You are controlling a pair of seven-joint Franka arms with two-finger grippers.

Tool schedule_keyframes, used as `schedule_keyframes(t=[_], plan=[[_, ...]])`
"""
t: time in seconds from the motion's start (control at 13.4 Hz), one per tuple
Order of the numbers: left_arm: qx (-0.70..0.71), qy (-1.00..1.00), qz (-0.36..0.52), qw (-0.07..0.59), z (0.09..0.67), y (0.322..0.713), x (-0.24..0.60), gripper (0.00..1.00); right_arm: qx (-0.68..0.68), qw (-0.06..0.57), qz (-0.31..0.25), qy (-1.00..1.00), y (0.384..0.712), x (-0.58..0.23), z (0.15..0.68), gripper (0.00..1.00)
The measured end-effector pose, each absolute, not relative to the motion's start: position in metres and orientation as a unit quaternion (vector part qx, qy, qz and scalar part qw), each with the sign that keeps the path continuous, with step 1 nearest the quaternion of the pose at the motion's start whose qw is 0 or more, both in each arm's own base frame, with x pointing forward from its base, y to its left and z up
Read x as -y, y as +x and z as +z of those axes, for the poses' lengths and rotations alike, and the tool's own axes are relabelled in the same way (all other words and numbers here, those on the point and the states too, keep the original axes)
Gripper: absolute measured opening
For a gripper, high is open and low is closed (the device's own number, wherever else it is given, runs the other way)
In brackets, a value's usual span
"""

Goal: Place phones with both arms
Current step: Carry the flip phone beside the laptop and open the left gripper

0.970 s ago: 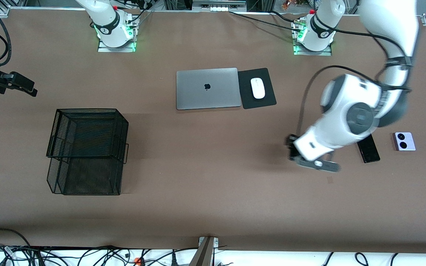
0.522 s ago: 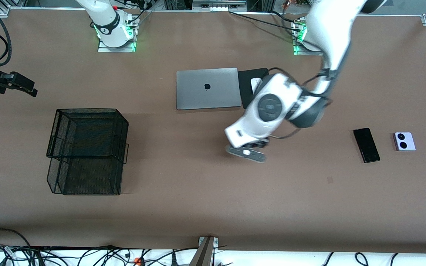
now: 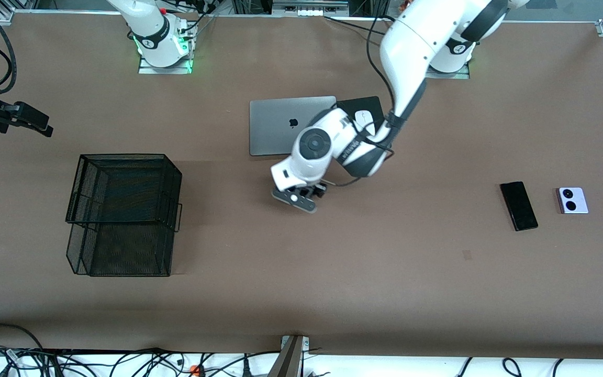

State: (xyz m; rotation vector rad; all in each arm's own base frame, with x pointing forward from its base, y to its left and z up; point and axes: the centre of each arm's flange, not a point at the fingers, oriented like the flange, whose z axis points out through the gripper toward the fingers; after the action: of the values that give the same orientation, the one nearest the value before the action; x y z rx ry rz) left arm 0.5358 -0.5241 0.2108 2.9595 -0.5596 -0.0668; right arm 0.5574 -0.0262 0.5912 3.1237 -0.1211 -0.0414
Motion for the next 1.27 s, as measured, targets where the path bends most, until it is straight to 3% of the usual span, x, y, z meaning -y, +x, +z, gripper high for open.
schedule_keyframes(t=[0.22, 0.6, 0.75, 0.82, 1.04, 1.27], plan=[[0.147, 0.987, -0.023, 0.064, 0.187, 0.514, 0.545, 0.81, 0.039, 0.008, -0.013, 0.999, 0.557, 0.026, 0.591, 1.00], [0.112, 0.991, -0.006, 0.077, 0.170, 0.520, 0.543, 0.81, 0.039, 0.008, -0.014, 0.999, 0.558, 0.026, 0.591, 1.00], [0.107, 0.991, -0.001, 0.076, 0.171, 0.527, 0.538, 0.98, 0.039, 0.008, -0.014, 0.999, 0.558, 0.026, 0.591, 1.00], [0.103, 0.992, 0.002, 0.076, 0.174, 0.533, 0.535, 1.00, 0.039, 0.008, -0.014, 0.999, 0.558, 0.026, 0.591, 1.00], [0.087, 0.995, -0.015, 0.057, 0.218, 0.558, 0.514, 1.00, 0.038, 0.008, -0.014, 0.999, 0.558, 0.026, 0.591, 1.00], [0.064, 0.997, -0.040, 0.026, 0.309, 0.580, 0.471, 1.00, 0.037, 0.008, -0.014, 0.999, 0.558, 0.025, 0.590, 1.00]])
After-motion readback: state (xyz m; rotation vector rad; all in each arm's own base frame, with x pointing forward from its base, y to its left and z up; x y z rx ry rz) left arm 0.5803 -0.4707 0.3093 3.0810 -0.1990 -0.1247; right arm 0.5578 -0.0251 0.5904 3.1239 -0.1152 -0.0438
